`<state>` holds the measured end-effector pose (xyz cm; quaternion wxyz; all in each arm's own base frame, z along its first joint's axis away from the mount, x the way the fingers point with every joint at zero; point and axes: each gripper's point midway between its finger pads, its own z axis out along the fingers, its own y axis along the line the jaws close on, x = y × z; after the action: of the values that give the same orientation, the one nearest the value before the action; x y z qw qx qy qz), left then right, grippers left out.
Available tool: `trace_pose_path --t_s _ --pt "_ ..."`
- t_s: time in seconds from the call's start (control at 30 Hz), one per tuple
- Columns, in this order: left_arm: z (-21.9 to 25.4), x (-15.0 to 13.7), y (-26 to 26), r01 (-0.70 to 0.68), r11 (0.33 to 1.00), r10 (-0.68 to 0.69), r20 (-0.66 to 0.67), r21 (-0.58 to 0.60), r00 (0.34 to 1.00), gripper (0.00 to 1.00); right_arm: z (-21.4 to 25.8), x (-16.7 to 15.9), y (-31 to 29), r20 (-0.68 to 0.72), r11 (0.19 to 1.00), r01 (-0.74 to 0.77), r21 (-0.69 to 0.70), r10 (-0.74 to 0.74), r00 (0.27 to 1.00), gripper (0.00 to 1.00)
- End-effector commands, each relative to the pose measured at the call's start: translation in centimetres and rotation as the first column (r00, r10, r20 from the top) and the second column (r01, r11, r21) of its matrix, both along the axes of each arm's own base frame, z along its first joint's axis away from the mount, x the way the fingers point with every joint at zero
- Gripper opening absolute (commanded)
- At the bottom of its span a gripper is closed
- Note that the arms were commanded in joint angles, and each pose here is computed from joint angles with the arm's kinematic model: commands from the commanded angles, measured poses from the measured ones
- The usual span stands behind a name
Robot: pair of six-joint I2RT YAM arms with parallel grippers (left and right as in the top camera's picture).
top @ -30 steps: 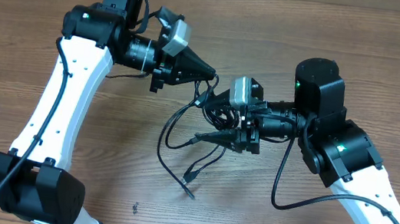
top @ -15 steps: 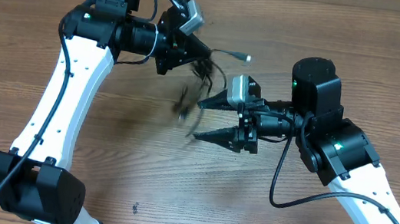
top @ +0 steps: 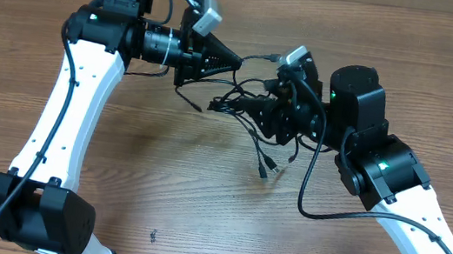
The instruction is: Untangle cables
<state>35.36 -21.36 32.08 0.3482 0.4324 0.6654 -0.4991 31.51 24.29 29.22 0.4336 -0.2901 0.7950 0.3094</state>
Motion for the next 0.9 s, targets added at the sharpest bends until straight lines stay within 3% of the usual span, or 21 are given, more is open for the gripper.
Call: trace_pose_path --t_s 0.0,0.1,0.47,0.63,0.7,0.77,0.87 --pt "3.7 -1.3 0.8 0.083 0.977 -0.086 -0.007 -0.194 0.996 0.04 0.7 1.1 -1.4 -0.009 0.991 0.132 0.007 -0.132 0.991 0.64" --pt "4.9 -1.9 0.8 0.126 0.958 -0.127 0.013 -0.258 0.992 0.04 0.3 1.0 -1.4 -0.022 0.991 0.130 -0.002 -0.130 0.991 0.64" --pt "5.1 -3.0 -0.7 0.169 0.949 -0.179 -0.014 -0.267 0.984 0.04 -0.1 0.2 -1.0 -0.032 0.997 0.077 -0.015 -0.078 0.996 0.69" --pt "5.1 -2.7 -0.7 0.174 0.949 -0.176 0.015 -0.263 0.984 0.04 -1.1 -0.5 -1.2 -0.130 0.995 0.102 -0.005 -0.102 0.986 0.69" --pt "4.2 -1.8 -0.8 0.136 0.970 -0.132 0.029 -0.203 0.991 0.04 -1.4 -1.4 -0.8 -0.204 0.995 0.092 0.025 -0.085 0.975 0.69" --pt "2.2 0.4 -0.6 0.010 0.997 -0.012 -0.022 -0.076 1.000 0.04 -1.6 -2.6 -0.2 -0.321 0.992 0.089 0.084 -0.057 0.945 0.69" --pt "2.7 1.4 -0.7 -0.024 0.996 0.021 -0.046 -0.082 0.999 0.04 -1.5 -3.4 0.2 -0.360 0.992 0.062 0.111 -0.018 0.933 0.68"
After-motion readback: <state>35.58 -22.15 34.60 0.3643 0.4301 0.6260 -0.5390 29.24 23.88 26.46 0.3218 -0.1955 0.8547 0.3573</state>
